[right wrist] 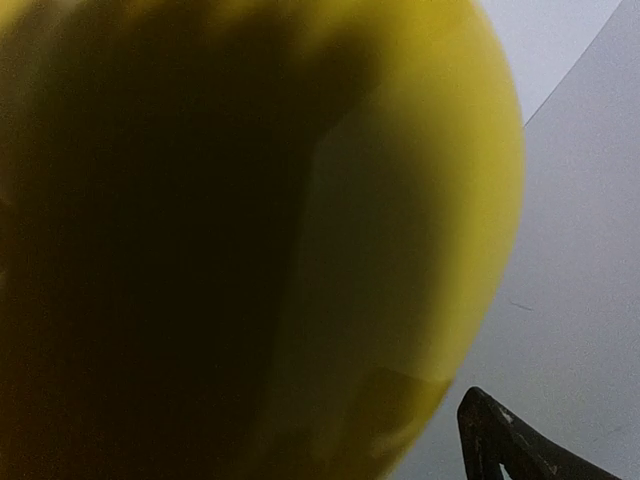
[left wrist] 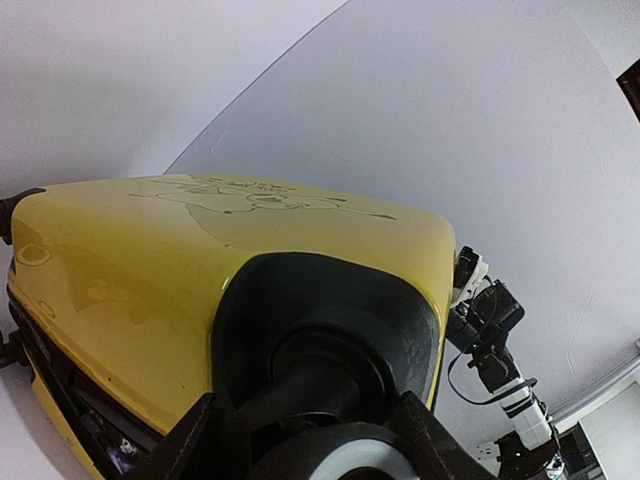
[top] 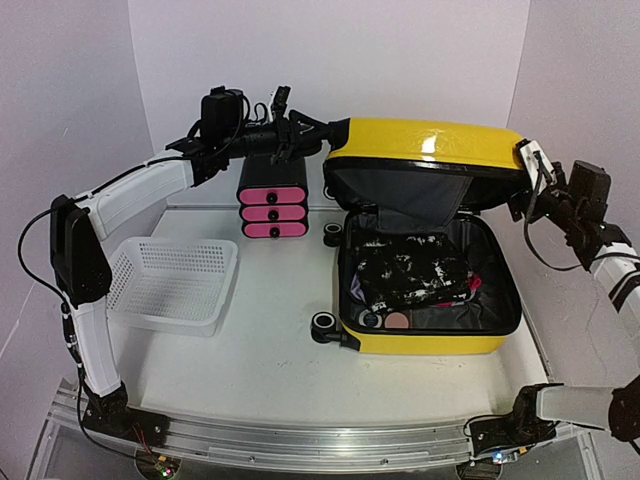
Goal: Open, take out, and arrange the luggage
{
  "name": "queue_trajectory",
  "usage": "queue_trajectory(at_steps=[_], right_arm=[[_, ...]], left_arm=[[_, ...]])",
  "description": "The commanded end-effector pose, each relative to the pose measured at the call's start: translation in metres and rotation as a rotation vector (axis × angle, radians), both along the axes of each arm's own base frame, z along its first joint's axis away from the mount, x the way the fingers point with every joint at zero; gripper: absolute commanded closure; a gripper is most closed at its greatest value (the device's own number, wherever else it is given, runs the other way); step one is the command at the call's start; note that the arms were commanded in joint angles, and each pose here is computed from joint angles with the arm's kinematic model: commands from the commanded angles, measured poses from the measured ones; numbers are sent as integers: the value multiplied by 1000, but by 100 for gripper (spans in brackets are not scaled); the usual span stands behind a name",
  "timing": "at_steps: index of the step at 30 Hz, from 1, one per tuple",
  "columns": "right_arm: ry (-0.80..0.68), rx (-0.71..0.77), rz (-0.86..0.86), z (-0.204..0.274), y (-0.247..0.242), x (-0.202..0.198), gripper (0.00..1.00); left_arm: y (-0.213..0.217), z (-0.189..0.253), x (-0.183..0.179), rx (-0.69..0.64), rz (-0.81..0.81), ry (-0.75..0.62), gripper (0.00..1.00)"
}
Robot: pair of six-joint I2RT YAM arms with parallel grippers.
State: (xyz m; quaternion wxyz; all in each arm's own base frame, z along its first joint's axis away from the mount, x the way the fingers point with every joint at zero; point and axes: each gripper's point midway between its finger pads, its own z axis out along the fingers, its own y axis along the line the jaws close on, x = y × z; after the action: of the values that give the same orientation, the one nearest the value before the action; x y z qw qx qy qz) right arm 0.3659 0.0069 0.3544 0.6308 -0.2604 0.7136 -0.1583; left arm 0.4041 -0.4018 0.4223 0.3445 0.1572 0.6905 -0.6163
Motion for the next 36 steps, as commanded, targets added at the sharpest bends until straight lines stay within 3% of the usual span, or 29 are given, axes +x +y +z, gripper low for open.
queue_trajectory(at_steps=[1,4,11,13,16,19,22,24,26,31,34,36], right_arm=[[-161,136,20,47,2,20,12],[-169,189,104,51,15,29,31],[-217,318,95,63,11,51,58],[-232,331,104,70,12,55,71],[-246,352,91,77,9,60,100],[-263,415,31,85,-2,64,100],[-278,494,-77,91,-21,68,100],[-270,533,-135,93,-30,72,100],[-243,571,-178,94,-37,78,100],[-240,588,-304,97,-58,94,100],[-253,585,-386,104,-72,105,100],[-237,608,-426,103,-79,118,100]], left_arm=[[31,100,-2,-171,97,-234,89],[31,99,1,-172,101,-229,88],[30,99,3,-179,106,-216,89],[31,100,4,-181,109,-212,86],[32,98,6,-181,124,-205,78],[34,97,8,-177,147,-205,64],[39,96,8,-164,179,-231,41],[46,97,7,-138,217,-289,21],[60,107,-3,-112,275,-374,8],[110,97,-24,64,475,-574,4],[137,59,-29,194,581,-556,4],[137,32,-35,229,545,-496,5]])
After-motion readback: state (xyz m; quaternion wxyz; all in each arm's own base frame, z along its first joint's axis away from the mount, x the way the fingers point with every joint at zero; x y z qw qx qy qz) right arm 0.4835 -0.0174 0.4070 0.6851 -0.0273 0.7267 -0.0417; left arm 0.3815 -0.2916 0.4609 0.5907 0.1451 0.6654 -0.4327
